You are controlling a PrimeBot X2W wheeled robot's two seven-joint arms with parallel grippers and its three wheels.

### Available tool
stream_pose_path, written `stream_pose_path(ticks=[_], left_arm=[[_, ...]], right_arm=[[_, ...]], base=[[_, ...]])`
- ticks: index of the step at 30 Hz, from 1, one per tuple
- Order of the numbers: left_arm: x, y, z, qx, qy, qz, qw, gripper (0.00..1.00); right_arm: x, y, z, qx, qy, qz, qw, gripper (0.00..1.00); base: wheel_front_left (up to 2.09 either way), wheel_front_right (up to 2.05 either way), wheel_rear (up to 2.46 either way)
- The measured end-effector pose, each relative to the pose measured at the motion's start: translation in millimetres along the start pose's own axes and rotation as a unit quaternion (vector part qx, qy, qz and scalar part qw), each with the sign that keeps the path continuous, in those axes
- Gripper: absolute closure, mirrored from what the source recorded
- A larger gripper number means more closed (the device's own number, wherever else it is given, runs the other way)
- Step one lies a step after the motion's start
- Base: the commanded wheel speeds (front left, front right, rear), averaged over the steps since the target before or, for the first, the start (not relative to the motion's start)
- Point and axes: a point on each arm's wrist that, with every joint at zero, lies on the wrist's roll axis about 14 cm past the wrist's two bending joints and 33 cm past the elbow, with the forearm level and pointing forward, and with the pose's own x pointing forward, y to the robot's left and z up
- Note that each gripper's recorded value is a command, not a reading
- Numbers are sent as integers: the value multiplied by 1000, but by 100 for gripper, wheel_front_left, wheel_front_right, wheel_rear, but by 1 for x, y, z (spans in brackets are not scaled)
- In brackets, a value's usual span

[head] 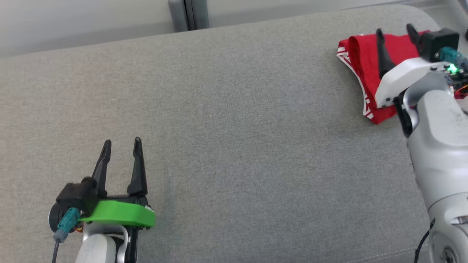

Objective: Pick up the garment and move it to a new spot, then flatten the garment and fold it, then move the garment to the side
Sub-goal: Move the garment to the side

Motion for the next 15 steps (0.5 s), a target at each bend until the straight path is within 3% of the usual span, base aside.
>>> stream_pose_path(ticks=[5,15], left_arm=[[-24,15,4,1,-1,33,999,0],[-77,31,-2,-20,10,79,997,0]], right_arm=[[-25,27,3,40,-23,17,999,0],[-102,65,-30,102,-20,45,994,0]], base=[[0,0,0],[0,0,0]])
